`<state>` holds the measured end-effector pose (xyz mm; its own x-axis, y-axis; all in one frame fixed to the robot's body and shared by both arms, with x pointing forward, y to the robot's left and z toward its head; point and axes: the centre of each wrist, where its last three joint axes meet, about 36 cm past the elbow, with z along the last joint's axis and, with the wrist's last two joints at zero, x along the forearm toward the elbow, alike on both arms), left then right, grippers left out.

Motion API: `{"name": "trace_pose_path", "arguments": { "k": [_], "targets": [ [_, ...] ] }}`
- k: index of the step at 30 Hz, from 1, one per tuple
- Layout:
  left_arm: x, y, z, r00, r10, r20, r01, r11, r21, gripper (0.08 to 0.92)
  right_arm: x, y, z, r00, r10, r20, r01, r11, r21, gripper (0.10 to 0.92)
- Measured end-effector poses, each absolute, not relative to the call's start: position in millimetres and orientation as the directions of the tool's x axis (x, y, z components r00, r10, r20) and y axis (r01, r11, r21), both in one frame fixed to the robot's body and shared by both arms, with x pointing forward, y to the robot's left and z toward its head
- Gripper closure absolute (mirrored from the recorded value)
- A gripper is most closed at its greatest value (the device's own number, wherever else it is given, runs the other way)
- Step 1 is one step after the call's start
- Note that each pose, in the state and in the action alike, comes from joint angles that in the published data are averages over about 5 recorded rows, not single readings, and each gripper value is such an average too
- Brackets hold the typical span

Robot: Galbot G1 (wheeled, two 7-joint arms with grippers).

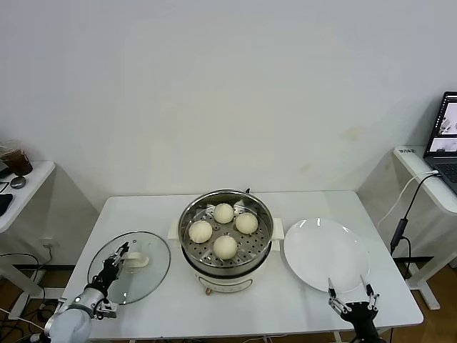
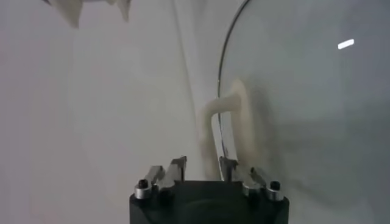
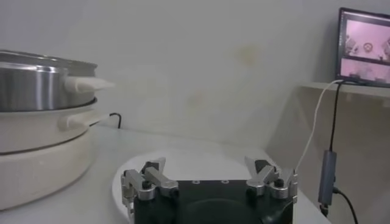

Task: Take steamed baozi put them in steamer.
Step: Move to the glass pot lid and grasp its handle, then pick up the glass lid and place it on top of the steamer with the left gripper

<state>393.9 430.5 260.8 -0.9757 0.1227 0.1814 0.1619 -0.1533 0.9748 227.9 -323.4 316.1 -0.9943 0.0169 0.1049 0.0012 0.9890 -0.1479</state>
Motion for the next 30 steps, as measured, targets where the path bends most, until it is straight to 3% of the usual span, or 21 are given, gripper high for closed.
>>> {"name": "trace_pose_path", "arguments": {
  "k": [5,14,23,30],
  "targets": [
    [391,430,265,-0.981,0.112,0.157,0.143,-0.123,0.982,0.820,228,-320,317,-0.995,0.010,0.101,-0.005,0.989,-0.149,0.200],
    [374,426,299,-0.996,0.064,0.058,0.053,-0.080,0.995,0.820,228,-313,319,-0.996,-0.010,0.094,-0.024,0.988,-0.150,0.200],
    [361,406,374,-0.999,-0.025,-0.041,-0.039,-0.057,0.998,0.821,230,-306,316,-0.995,-0.030,0.090,-0.044,0.987,-0.152,0.200],
    [369,360,437,-0.997,-0.035,-0.071,-0.072,0.013,0.997,0.821,231,-298,310,-0.995,-0.045,0.087,-0.059,0.984,-0.167,0.200]
  ]
}}
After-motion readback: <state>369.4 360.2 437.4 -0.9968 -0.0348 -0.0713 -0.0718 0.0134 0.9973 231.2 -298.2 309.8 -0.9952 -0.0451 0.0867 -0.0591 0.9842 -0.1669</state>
